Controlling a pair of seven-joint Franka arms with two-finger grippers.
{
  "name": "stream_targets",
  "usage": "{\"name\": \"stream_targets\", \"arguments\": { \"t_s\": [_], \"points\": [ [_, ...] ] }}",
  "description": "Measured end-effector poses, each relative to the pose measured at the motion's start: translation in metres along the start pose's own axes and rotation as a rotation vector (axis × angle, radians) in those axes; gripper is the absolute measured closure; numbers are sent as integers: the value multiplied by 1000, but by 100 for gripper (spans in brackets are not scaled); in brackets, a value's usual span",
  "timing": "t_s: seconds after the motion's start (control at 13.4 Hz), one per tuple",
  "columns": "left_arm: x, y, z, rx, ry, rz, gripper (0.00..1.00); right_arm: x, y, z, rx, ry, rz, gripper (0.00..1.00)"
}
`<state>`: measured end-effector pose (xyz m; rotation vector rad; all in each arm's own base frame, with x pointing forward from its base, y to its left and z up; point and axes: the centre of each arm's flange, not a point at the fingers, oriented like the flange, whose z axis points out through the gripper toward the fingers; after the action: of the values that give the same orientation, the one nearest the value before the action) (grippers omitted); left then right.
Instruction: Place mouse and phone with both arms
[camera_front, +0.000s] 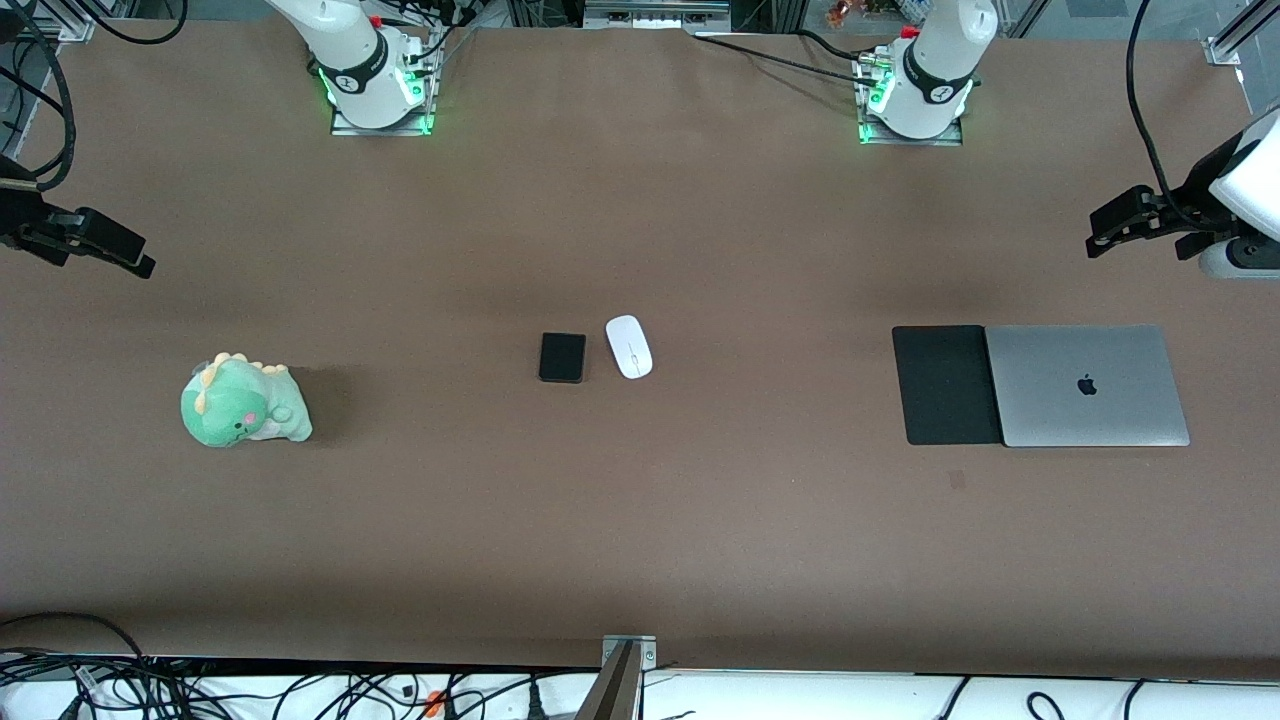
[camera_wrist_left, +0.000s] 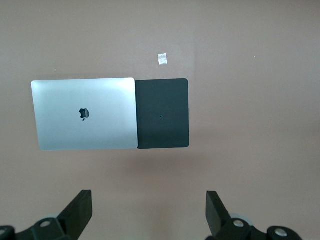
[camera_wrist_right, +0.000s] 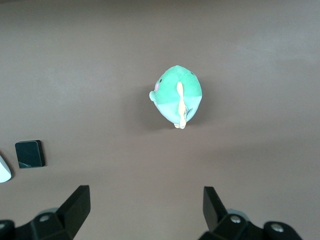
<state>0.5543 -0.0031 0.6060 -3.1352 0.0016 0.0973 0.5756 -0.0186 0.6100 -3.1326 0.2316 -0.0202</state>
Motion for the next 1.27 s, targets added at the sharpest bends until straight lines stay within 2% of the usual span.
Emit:
{"name": "stream_targets", "arguments": {
  "t_s": [1.27],
  "points": [
    [0, -1, 7, 1, -29, 2, 0, 0, 0, 1, -1, -4, 0, 0]
  ]
}}
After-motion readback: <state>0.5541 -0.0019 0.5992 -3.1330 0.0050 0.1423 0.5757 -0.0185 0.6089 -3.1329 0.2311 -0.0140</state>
